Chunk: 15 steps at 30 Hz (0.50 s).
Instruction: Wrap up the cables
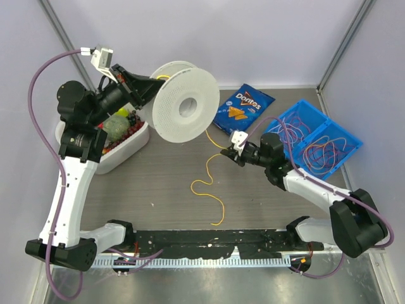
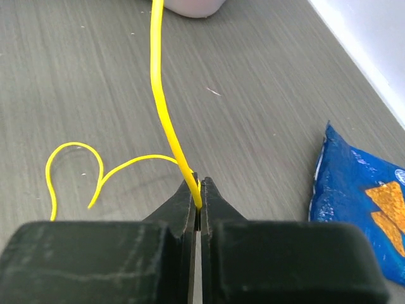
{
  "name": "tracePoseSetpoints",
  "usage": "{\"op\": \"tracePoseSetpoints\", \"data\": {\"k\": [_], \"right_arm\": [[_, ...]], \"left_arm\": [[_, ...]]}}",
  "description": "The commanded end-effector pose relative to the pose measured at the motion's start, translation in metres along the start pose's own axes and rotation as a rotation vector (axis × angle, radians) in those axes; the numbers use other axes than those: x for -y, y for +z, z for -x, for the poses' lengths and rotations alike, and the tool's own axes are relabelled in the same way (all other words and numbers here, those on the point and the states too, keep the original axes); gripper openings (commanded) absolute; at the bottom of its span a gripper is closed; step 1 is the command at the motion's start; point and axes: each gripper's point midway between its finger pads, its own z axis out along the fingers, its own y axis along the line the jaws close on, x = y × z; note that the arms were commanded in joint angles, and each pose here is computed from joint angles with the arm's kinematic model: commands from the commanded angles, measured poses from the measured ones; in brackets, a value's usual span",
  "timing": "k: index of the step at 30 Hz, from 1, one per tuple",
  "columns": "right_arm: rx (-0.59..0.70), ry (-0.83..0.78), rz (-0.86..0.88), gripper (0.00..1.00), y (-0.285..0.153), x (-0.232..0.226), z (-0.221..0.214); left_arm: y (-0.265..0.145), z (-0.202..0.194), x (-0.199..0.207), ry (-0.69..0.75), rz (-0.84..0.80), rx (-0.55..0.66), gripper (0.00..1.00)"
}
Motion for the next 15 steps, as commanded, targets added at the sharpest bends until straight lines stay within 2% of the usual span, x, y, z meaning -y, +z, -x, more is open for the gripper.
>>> {"op": "tracePoseSetpoints", "data": {"k": [1, 6, 9, 15], "right_arm": [[0.016, -0.074, 0.046, 0.01, -0.004, -0.013, 0.044], [-0.103, -0.165, 0.118, 0.01, 0.002, -0.045, 0.061], [-0.136, -0.201, 0.125, 0.01, 0.003, -0.049, 0.076], [-0.100, -0.246, 0.116, 0.01, -0.004, -0.040, 0.134]], "left_arm": [[0.000, 0.022, -0.038, -0.089, 0.278, 0.153, 0.00], [0.010, -0.007, -0.071, -0.091, 0.529, 0.119, 0.00], [0.018, -0.030, -0.084, -0.059, 0.615, 0.062, 0.00], [0.017, -0.076, -0.118, -0.002, 0.754, -0.062, 0.00]]}}
